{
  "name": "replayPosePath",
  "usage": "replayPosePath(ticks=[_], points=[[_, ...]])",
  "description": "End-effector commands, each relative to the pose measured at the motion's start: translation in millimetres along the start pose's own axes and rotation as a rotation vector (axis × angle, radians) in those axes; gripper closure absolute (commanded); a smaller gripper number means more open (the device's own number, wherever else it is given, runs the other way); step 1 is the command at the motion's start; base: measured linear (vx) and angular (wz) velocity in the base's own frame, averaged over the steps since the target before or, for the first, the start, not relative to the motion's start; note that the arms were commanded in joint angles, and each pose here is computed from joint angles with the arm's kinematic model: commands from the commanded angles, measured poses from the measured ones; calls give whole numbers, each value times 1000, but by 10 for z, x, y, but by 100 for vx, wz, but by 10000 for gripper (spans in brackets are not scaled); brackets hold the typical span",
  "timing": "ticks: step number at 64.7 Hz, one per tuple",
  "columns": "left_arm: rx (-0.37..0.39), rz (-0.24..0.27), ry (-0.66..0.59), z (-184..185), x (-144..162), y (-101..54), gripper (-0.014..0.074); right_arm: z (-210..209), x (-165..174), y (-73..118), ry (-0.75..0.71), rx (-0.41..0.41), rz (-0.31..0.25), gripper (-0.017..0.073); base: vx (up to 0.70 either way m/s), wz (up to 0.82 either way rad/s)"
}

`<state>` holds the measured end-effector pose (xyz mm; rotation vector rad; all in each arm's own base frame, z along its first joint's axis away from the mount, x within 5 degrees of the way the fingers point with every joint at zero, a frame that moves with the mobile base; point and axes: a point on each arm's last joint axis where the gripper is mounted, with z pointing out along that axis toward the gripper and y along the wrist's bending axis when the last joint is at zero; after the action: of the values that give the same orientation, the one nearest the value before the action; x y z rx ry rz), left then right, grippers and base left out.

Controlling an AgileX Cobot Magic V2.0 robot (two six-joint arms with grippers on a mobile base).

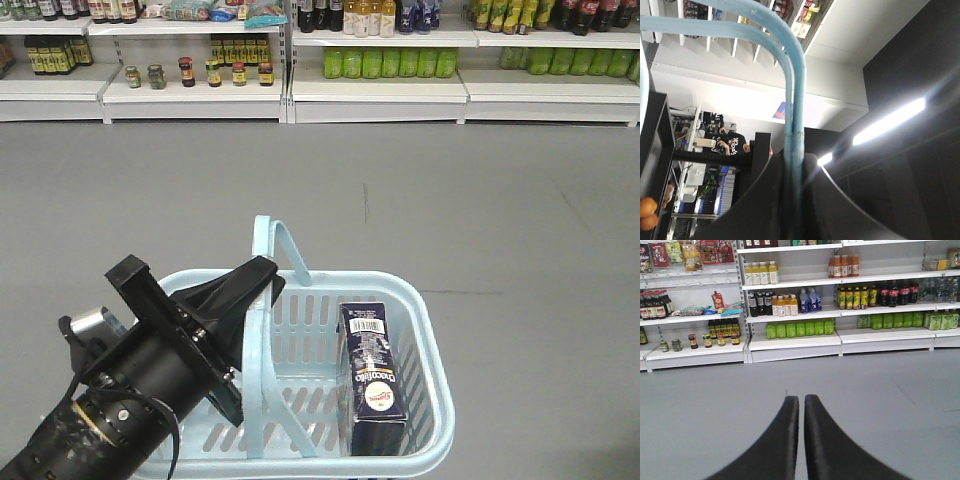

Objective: Left arm holds basket, right arm returns cookies
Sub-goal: 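Drive forward toward the drink shelves holding the basket in left gripper, then approach the shelf of yellow bottled drinks with the basket held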

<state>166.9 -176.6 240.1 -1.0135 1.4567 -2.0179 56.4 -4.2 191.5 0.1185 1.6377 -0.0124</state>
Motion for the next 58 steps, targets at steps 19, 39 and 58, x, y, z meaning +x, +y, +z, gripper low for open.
replayPosePath(ticks=[19,39,58], points=[[334,-19,73,-21,108,-393,596,-1,-16,-4,-71,2,-11,562,58,2],[335,-20,69,-21,105,-393,596,-1,-17,-4,-72,2,-11,562,57,1],[335,-20,70,-21,105,-393,596,-1,-17,-4,-72,2,-11,562,57,0]])
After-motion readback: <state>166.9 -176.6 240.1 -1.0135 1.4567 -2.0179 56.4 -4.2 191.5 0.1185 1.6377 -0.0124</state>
